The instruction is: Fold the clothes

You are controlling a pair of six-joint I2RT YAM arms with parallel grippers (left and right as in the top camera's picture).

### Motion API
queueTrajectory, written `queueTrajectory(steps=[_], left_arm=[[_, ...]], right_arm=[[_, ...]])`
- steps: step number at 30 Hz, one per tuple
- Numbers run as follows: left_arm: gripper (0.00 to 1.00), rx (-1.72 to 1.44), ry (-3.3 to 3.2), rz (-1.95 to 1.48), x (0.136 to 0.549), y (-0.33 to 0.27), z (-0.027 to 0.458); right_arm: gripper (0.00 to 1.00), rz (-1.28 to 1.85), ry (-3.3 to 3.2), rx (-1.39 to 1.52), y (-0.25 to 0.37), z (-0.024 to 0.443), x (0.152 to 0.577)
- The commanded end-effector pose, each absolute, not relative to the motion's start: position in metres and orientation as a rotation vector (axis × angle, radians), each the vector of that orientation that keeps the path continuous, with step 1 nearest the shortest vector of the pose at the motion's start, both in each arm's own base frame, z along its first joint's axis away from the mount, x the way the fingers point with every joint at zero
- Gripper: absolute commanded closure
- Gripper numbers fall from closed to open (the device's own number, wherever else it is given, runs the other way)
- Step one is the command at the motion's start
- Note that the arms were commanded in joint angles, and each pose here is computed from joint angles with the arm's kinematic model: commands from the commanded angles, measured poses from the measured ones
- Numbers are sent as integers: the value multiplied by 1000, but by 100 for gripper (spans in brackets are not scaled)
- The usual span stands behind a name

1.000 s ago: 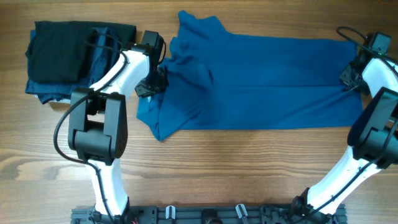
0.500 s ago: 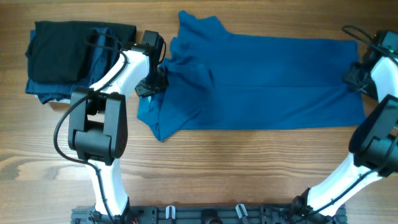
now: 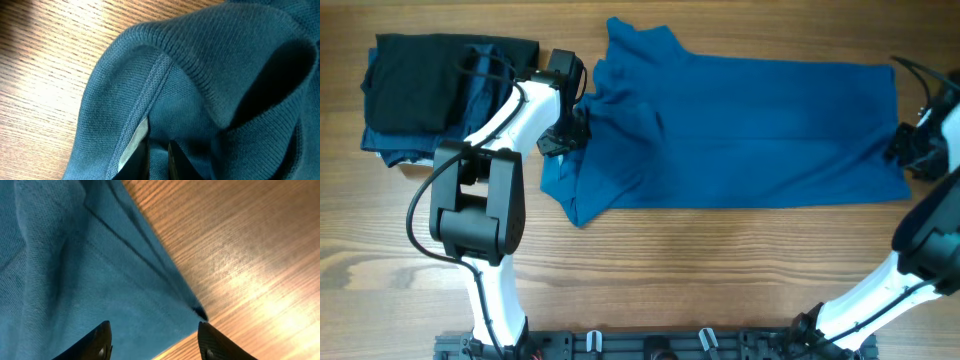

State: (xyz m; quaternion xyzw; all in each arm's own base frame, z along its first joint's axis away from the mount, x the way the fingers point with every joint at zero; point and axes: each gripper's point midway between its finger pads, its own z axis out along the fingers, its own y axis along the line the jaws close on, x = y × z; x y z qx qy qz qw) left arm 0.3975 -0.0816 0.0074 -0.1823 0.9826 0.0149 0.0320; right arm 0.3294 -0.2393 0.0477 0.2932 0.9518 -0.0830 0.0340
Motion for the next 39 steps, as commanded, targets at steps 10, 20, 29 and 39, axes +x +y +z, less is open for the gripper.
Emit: queueTrajectory(steps=[10,20,29,39], left_arm=[[86,-572,3037,37,396,-82,3],[85,-572,3038,37,395,-82,3],[85,-572,3038,37,395,-82,3],[85,-573,3037,37,396,-81,3]], right_arm=[[48,-3,2930,621,-243,50,329],[48,-29,2983,565,-234,7,308],[69,-93,2942,628,-248,15,314],[96,-450,2935,980,-287,23,275]])
